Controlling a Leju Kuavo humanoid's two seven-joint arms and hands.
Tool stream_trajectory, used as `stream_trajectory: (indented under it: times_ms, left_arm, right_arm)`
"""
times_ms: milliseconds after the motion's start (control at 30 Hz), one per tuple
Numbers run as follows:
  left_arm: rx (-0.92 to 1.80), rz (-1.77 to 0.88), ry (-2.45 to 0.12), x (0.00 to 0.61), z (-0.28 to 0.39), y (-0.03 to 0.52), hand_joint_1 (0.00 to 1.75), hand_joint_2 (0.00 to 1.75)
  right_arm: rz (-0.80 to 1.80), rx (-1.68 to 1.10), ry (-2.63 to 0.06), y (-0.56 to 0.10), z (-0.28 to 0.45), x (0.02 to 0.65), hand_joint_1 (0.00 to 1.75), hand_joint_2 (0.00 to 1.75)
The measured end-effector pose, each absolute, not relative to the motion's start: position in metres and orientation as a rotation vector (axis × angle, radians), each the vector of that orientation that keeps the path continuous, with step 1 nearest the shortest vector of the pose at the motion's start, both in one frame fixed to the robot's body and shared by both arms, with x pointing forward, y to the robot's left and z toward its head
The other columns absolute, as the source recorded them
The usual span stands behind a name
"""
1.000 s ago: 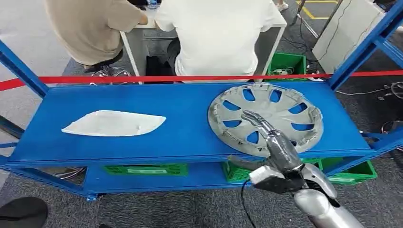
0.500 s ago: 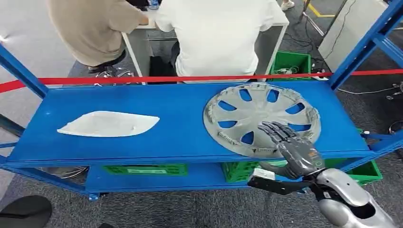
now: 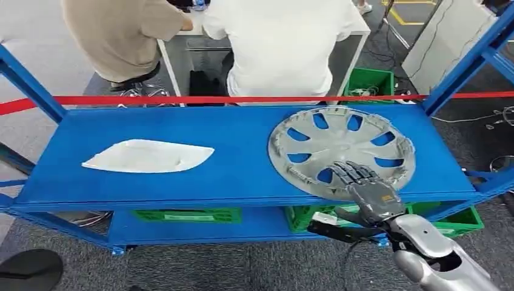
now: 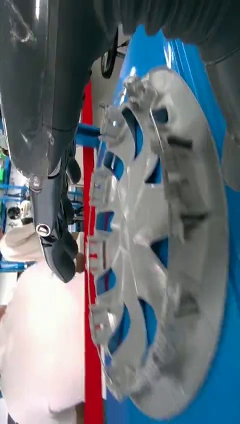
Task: Take the parts from the cabinet and place them on the table.
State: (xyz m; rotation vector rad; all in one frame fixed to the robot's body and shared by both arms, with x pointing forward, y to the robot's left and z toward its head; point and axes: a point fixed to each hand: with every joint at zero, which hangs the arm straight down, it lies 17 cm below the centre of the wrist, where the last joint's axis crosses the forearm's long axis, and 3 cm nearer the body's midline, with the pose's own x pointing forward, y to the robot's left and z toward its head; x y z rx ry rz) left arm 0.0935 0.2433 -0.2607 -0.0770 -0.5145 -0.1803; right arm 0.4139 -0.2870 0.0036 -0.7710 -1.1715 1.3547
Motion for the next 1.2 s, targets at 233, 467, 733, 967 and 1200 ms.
stream_trajectory:
  times_ms: [233, 467, 733, 967, 1200]
  left_arm:
    - [-0.079, -0.180, -0.514, 0.093, -0.261, 0.242, 0.00, 0.00]
    - [-0.078, -0.180, -0.515, 0.094, -0.261, 0.243, 0.00, 0.00]
    - [-0.079, -0.183, -0.514, 0.093, -0.261, 0.242, 0.00, 0.00]
    - [-0.079, -0.195, -0.516, 0.095, -0.260, 0.242, 0.00, 0.00]
    - [-0.075, -0.209, -0.516, 0.098, -0.261, 0.245, 0.00, 0.00]
  right_arm:
    - [1.368, -0.761, -1.150, -0.287, -0.006, 0.411, 0.00, 1.75]
    - [1.369, -0.760, -1.145, -0.287, -0.007, 0.411, 0.00, 1.75]
    - [1.393, -0.748, -1.146, -0.275, -0.010, 0.414, 0.00, 1.75]
    - [1.421, -0.756, -1.119, -0.261, -0.015, 0.427, 0.00, 1.75]
    - [1.533, -0.731, -0.992, -0.247, -0.061, 0.421, 0.00, 1.75]
